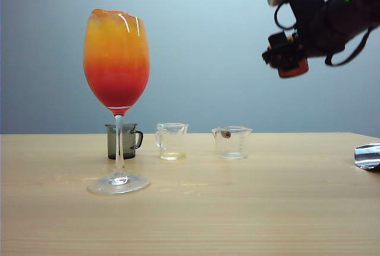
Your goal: Pick up the fourth measuring cup from the left, pour the grenadine inside into the goblet, and finally put the measuring cup back in its original place.
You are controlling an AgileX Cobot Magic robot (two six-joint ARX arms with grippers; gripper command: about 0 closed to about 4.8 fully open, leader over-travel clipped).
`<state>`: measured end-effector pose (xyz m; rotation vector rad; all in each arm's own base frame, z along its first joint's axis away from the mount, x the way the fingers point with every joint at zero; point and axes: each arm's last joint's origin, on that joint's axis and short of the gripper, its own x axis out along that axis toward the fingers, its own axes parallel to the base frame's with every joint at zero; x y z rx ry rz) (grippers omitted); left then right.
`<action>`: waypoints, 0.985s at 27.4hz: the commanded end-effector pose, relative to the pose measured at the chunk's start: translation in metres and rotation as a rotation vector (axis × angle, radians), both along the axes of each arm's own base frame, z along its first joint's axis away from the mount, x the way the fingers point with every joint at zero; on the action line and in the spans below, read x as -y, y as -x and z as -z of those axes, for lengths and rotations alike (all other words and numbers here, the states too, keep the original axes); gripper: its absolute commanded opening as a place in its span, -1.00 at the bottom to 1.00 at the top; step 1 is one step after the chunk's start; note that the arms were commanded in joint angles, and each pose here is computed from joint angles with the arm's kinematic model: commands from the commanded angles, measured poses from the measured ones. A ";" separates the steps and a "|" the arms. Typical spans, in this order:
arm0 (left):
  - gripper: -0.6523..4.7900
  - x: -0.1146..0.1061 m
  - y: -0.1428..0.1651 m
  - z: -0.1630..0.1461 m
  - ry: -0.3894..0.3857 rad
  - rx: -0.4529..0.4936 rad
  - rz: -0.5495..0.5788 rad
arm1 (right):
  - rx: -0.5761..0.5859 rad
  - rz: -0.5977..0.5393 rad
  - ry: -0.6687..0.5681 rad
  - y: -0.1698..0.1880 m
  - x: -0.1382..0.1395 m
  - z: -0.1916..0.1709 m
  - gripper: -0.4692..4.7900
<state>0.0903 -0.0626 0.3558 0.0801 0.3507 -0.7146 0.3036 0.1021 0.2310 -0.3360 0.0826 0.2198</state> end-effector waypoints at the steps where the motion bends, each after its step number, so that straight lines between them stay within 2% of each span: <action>1: -0.78 0.000 0.000 -0.003 0.011 0.023 0.002 | 0.037 0.007 -0.061 -0.006 0.001 0.005 -0.76; 16: -0.78 0.000 0.000 -0.004 0.015 0.028 0.002 | 0.003 0.030 -0.057 -0.032 -0.005 0.068 -0.76; 19: -0.78 0.000 0.000 -0.004 0.015 0.028 0.003 | -0.013 0.056 -0.111 -0.036 0.001 0.078 -0.76; 27: -0.78 0.000 0.000 -0.004 0.014 0.028 0.002 | -0.039 0.073 -0.161 -0.043 0.007 0.088 -0.76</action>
